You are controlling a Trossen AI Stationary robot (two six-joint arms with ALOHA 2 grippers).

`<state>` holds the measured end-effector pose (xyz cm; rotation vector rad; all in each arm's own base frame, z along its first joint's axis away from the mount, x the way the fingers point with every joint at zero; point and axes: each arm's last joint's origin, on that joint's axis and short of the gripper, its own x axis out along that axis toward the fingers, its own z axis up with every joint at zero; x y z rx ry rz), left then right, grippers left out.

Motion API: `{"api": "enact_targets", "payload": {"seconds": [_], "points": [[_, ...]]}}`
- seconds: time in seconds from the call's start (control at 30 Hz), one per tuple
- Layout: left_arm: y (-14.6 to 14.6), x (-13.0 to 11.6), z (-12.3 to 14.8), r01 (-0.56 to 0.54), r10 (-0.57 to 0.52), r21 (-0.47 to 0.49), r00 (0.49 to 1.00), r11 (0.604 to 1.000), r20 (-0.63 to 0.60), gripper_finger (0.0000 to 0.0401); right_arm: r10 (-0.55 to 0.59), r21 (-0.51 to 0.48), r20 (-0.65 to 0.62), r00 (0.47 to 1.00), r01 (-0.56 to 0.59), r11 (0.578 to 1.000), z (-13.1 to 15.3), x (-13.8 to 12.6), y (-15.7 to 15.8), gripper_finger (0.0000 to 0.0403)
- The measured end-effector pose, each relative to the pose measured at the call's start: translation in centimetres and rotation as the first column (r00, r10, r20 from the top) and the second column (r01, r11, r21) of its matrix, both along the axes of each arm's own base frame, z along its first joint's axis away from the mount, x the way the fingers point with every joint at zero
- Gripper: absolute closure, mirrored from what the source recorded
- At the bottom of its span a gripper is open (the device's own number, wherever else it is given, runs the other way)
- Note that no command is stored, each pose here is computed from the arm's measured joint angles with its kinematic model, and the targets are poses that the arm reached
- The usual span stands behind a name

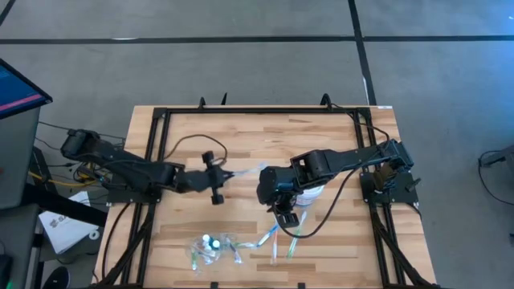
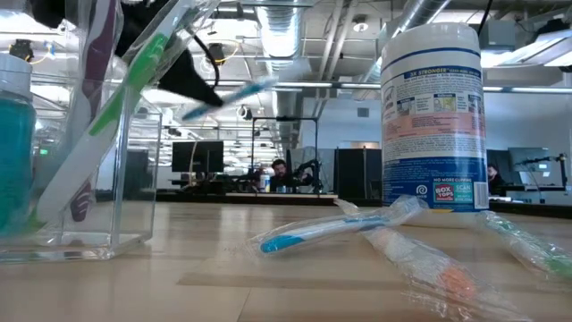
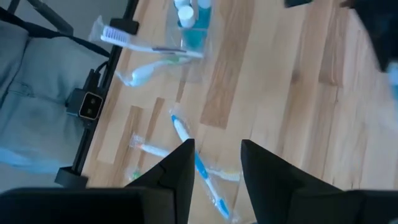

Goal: Pick & Place toothbrushing station
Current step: Put the left blue toothbrush into the transparent organizer

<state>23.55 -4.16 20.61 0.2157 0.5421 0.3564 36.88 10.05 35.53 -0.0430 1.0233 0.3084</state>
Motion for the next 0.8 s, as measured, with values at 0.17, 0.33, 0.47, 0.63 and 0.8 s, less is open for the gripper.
{"api": "enact_targets", "payload": {"seconds": [0.17,0.33,0.47,0.63,0.8], "points": [[0.4,-1.1,2.2,-0.031,0.039,-0.065,0.992,0.997,0.120,0.0391,0.017,0.001,0.062,0.998,-0.017,1.000,0.3,0.4,0.1,0.0281],[0.1,-2.2,3.7,-0.011,0.033,-0.110,0.979,0.994,0.201,0.0391,0.009,-0.036,0.145,0.989,-0.004,0.999,0.7,1.0,0.3,0.0281],[-0.6,-2.8,4.4,0.002,0.030,-0.126,0.969,0.992,0.246,0.0392,0.002,-0.045,0.200,0.980,0.007,0.999,1.0,1.4,0.3,0.0281],[-2.0,-3.7,5.0,-0.012,0.040,-0.100,0.957,0.995,0.288,0.0392,0.007,-0.035,0.287,0.958,0.003,0.999,1.6,2.0,0.4,0.0281],[-3.6,-4.4,5.5,-0.011,0.031,-0.060,0.942,0.998,0.334,0.0391,0.033,-0.051,0.328,0.944,-0.017,0.999,1.9,2.2,0.5,0.0281]]}}
